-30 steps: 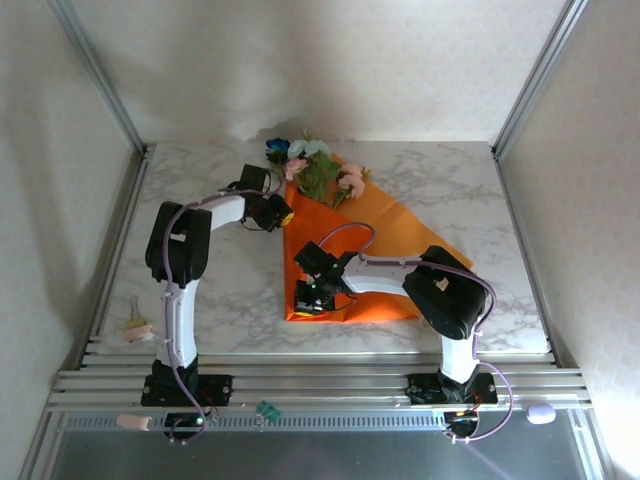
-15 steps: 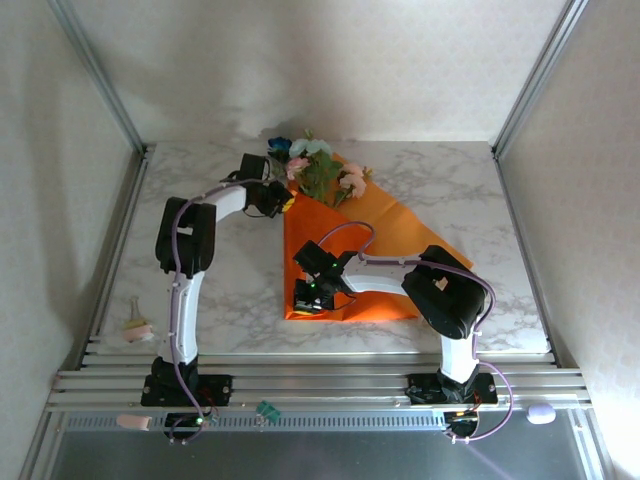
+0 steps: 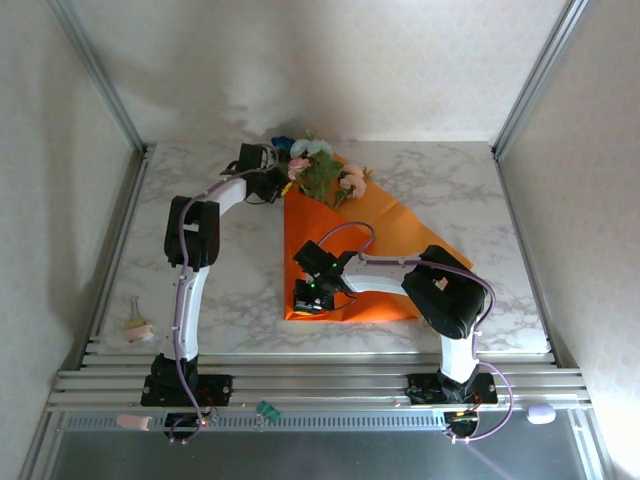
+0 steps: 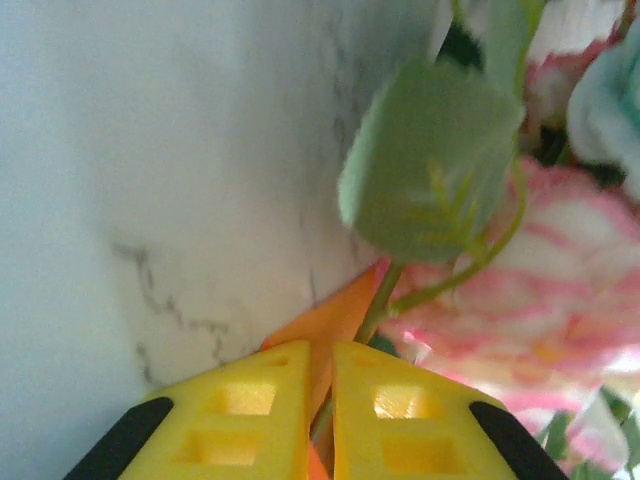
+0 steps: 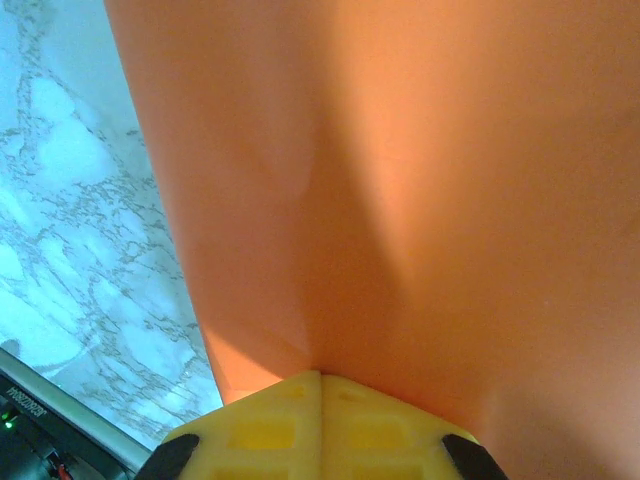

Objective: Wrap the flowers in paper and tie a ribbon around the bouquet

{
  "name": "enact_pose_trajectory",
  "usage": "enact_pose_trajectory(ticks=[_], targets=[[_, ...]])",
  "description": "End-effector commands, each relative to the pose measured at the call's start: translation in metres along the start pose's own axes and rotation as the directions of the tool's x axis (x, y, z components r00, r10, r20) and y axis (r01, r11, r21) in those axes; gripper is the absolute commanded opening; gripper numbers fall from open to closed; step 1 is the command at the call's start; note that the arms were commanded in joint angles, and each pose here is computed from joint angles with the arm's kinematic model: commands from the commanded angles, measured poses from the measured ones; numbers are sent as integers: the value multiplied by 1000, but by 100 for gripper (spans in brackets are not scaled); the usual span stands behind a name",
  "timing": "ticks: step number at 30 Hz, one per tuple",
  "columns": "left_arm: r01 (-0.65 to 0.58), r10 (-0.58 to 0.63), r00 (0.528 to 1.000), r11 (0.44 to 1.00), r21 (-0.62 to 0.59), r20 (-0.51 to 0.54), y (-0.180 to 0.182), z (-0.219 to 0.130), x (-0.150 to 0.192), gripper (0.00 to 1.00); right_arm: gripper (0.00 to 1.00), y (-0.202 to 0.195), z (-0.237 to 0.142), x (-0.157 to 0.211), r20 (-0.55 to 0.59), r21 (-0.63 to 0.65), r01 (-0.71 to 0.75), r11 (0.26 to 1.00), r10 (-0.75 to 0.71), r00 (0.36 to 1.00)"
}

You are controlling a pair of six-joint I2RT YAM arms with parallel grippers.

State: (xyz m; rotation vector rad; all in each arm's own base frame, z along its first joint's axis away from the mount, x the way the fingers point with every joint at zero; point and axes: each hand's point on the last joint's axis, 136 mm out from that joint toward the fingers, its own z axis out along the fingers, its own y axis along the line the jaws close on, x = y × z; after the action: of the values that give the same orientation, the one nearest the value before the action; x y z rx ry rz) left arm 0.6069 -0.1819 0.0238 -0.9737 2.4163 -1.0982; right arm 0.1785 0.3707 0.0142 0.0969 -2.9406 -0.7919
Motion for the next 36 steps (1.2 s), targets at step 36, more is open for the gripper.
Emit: enact_pose_trajectory(ticks=[36], targets=[[-119, 25, 938, 961, -252, -345, 154, -189, 296, 24, 0, -5, -37, -5, 26, 40, -5, 999, 4, 1000]])
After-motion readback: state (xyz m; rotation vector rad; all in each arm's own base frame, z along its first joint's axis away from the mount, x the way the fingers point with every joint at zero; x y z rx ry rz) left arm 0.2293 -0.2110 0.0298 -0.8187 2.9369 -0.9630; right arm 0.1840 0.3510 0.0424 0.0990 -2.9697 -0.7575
